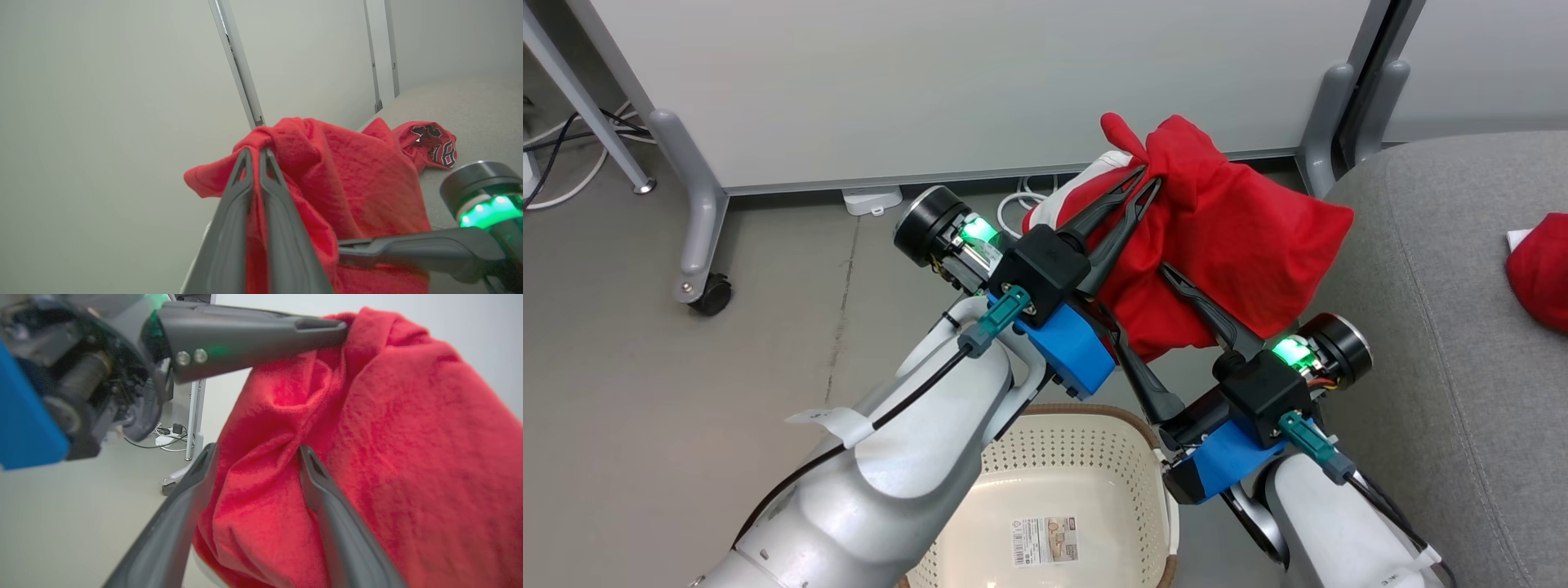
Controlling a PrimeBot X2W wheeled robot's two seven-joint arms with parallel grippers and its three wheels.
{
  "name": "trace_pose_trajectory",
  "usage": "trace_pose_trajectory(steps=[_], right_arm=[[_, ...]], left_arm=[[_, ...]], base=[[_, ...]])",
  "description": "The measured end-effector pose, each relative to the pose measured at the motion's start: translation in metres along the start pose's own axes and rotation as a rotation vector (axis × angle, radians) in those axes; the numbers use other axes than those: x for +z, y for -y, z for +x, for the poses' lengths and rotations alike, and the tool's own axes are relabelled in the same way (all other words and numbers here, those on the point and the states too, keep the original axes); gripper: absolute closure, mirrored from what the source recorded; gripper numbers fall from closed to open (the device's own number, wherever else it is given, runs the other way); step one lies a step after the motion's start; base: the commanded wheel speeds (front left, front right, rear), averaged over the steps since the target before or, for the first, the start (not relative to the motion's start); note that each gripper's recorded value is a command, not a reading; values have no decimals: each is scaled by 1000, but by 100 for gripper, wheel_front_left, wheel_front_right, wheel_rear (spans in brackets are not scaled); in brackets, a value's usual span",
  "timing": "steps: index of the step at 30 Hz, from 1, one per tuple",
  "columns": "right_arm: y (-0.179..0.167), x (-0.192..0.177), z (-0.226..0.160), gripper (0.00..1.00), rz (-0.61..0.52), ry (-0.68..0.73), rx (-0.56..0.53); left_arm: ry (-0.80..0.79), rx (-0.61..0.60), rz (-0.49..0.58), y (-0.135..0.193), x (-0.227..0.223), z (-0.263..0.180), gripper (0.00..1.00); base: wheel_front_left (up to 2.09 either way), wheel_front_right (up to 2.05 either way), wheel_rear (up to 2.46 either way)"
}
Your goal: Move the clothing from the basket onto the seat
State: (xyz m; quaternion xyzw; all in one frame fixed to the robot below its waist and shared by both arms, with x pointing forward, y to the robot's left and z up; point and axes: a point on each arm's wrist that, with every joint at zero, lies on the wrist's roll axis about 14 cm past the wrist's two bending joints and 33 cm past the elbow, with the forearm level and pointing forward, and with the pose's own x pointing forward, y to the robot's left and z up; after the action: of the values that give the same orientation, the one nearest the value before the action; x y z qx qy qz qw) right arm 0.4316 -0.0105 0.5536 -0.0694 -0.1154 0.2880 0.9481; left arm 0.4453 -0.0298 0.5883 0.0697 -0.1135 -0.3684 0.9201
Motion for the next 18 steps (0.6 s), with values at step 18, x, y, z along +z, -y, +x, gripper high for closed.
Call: trace_pose_trajectory(steps=[18], right_arm=[[72,37,-50,0,-16,110,-270]], left_arm=[[-17,38,13,-18,-6,-4,100]], base=[[0,0,0]])
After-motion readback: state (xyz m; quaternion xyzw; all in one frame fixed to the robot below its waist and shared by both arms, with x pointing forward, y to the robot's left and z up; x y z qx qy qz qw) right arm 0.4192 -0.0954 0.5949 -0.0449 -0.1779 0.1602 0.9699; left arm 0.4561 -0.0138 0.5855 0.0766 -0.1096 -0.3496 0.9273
